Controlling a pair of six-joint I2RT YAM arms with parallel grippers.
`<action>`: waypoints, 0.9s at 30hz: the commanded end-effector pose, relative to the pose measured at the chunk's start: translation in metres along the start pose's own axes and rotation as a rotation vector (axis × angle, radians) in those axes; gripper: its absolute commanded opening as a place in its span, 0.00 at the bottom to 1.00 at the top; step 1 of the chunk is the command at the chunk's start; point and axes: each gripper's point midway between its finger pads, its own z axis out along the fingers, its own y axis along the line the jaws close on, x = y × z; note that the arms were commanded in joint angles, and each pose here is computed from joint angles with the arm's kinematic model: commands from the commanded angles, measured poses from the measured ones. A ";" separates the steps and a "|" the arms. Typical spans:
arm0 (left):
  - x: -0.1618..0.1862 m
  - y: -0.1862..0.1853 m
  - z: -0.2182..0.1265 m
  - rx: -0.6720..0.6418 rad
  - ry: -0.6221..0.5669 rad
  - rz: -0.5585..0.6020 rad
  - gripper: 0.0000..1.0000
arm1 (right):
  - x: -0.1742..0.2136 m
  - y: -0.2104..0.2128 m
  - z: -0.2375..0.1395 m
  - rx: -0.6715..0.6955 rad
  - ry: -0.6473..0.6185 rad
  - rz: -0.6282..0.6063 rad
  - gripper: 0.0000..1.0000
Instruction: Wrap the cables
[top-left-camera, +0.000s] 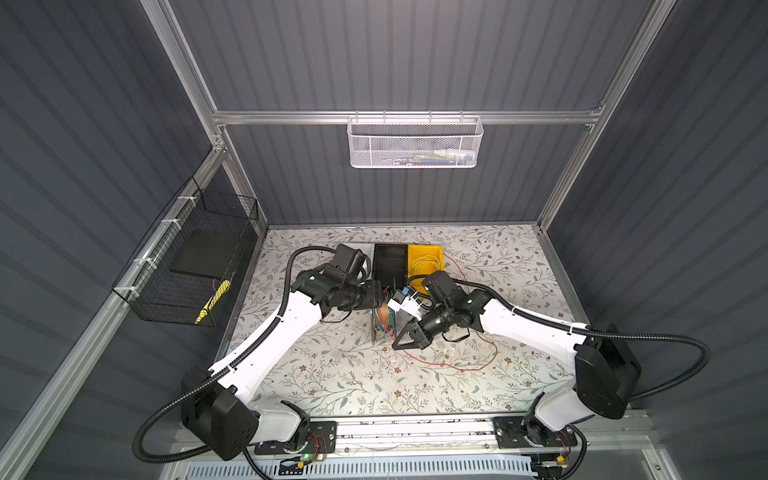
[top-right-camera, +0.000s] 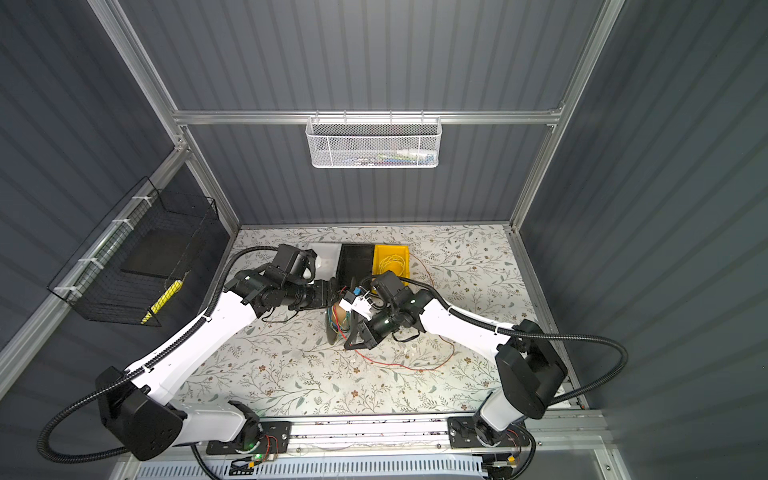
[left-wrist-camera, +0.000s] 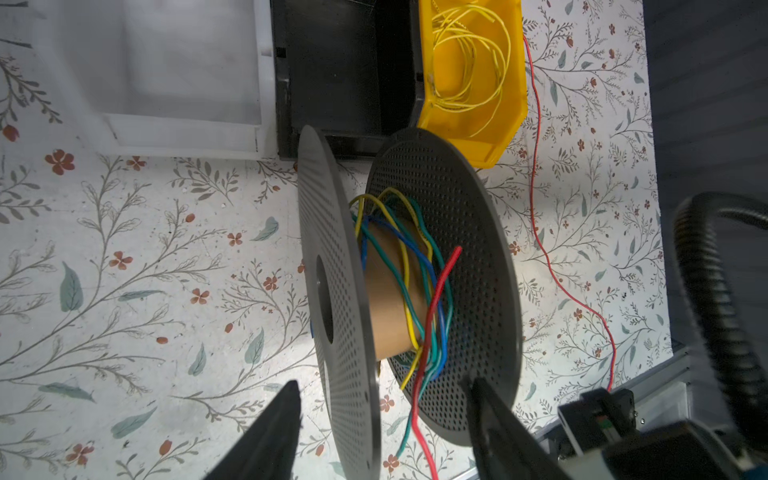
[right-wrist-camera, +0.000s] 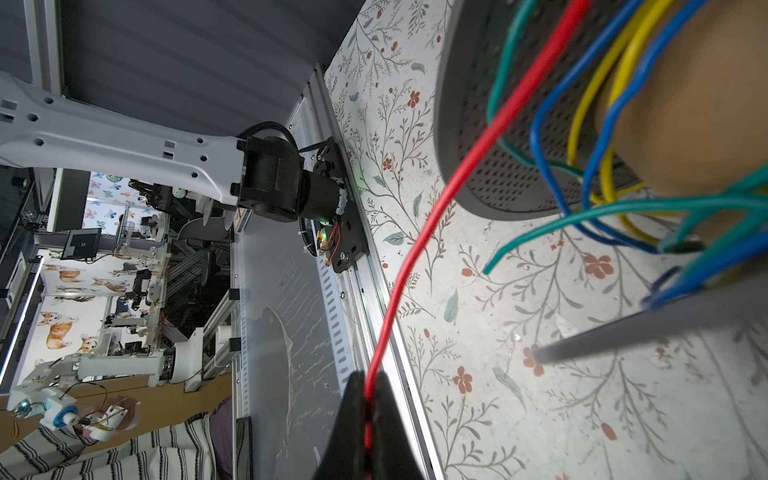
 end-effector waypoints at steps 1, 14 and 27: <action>-0.007 -0.001 0.006 -0.002 -0.001 0.044 0.64 | 0.002 0.005 0.002 -0.016 0.029 0.001 0.00; -0.002 0.008 0.022 -0.061 0.066 0.060 0.55 | -0.005 0.002 0.002 0.012 0.019 -0.026 0.00; -0.012 0.011 0.027 -0.105 0.062 0.058 0.41 | -0.002 -0.004 0.006 0.019 0.033 -0.025 0.00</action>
